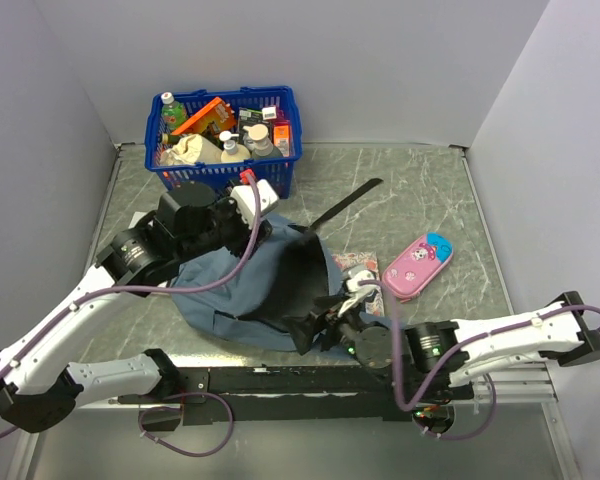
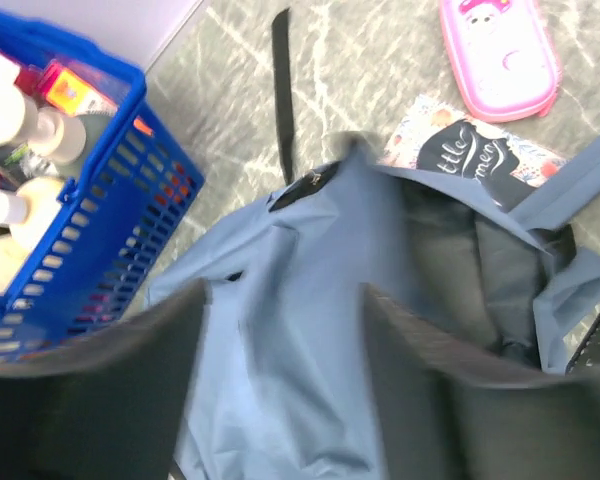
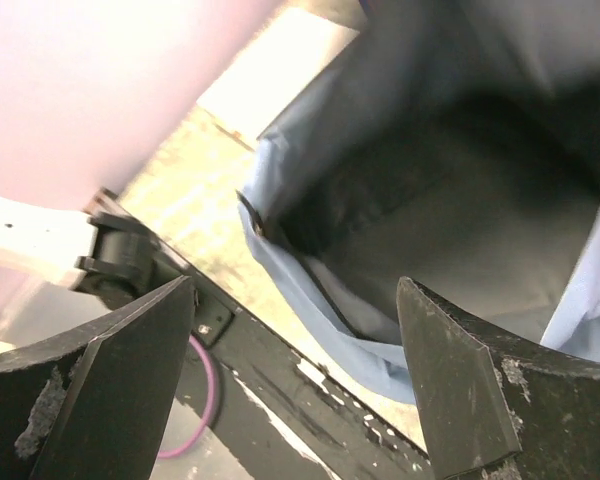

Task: Pack the student bag
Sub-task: Zip the student bag at the center of the board, then pick up the book from the center of the board.

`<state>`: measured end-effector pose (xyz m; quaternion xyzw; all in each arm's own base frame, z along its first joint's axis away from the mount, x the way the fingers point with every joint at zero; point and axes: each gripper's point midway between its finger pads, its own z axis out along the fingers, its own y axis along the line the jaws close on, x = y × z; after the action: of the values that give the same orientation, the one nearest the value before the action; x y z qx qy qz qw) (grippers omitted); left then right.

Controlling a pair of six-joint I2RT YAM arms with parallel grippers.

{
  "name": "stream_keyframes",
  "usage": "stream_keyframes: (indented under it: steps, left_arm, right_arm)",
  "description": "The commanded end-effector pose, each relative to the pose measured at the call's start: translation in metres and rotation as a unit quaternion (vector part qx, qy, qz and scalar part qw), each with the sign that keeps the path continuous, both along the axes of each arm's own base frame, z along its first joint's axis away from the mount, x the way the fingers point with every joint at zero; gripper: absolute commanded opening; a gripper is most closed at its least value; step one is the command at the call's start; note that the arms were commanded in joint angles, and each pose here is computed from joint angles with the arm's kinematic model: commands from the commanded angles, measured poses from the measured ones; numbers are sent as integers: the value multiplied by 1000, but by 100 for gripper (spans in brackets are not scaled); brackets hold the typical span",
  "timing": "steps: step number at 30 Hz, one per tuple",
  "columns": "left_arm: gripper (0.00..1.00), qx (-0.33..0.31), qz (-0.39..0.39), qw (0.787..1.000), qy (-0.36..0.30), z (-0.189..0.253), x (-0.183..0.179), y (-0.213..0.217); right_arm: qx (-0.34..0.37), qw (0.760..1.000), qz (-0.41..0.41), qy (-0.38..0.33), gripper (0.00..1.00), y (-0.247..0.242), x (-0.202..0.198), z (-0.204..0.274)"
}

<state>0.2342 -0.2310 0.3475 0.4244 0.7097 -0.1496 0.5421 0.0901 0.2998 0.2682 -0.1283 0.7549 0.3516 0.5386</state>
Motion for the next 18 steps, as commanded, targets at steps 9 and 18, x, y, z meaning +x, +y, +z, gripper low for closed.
stream_keyframes:
  steps: [9,18]
  left_arm:
    - [96,-67,61,994,-54,75,18,28]
    - [97,-32,340,939,43,-31,98,199]
  right_arm:
    - [6,999,28,-36,100,5,-3,54]
    - [-6,997,74,0,100,47,8,43]
